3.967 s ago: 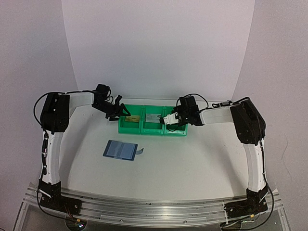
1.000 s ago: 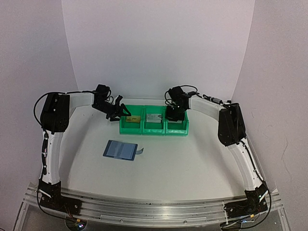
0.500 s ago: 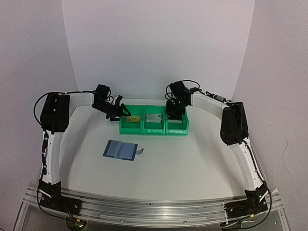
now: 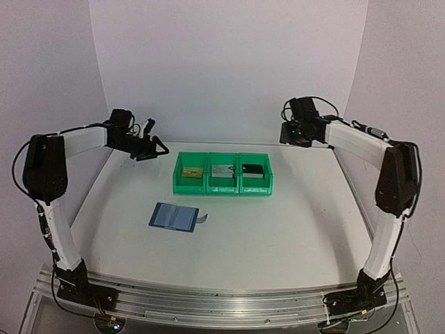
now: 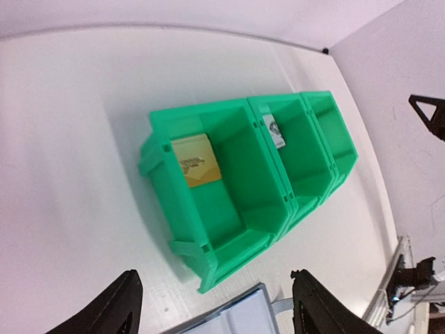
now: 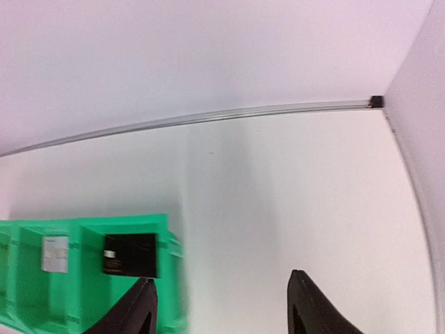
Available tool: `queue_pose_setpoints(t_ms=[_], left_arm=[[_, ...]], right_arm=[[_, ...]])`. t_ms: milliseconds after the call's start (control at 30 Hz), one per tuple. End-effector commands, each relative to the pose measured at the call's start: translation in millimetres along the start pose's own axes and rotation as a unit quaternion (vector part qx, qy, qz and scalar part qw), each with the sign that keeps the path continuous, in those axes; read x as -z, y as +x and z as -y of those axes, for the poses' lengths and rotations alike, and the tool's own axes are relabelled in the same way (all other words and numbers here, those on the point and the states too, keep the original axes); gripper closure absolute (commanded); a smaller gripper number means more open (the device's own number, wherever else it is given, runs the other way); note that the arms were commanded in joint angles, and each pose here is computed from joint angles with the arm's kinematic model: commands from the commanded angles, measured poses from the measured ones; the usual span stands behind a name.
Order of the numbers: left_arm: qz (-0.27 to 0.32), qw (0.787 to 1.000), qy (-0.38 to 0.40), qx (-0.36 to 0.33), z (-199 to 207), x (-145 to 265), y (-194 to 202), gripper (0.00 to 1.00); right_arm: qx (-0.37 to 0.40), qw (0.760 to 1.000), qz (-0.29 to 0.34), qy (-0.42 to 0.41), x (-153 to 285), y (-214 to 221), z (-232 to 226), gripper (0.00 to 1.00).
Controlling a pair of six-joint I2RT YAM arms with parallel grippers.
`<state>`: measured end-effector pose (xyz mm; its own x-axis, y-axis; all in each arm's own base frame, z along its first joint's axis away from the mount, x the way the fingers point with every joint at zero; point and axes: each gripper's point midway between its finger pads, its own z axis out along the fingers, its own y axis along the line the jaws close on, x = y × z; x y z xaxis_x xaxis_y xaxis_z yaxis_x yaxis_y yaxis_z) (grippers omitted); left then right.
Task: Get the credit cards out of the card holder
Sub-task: Reset both arms
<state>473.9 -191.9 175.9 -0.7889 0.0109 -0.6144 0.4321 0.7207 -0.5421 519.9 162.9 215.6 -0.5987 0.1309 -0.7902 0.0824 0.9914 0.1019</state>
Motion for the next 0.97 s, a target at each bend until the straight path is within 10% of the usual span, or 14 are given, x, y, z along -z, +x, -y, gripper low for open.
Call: queue_pose_setpoints(t_ms=[0, 333, 933], left_arm=[[0.142, 0.979, -0.099, -0.106, 1.1, 90.3, -36.3, 0.23], [0.251, 0.936, -0.222, -0.107, -20.4, 153.7, 42.4, 0.01], [0.319, 0.886, -0.335, -0.031, -94.2, 174.4, 146.4, 0.02]], right_arm=[[-0.056, 0.992, 0.110, 0.028, 36.5, -22.4, 74.3, 0.31], [-0.049, 0.968, 0.243, 0.026, 117.1, 63.1, 151.1, 0.12], [-0.018, 0.959, 0.281, 0.025, 141.4, 151.2, 178.6, 0.07]])
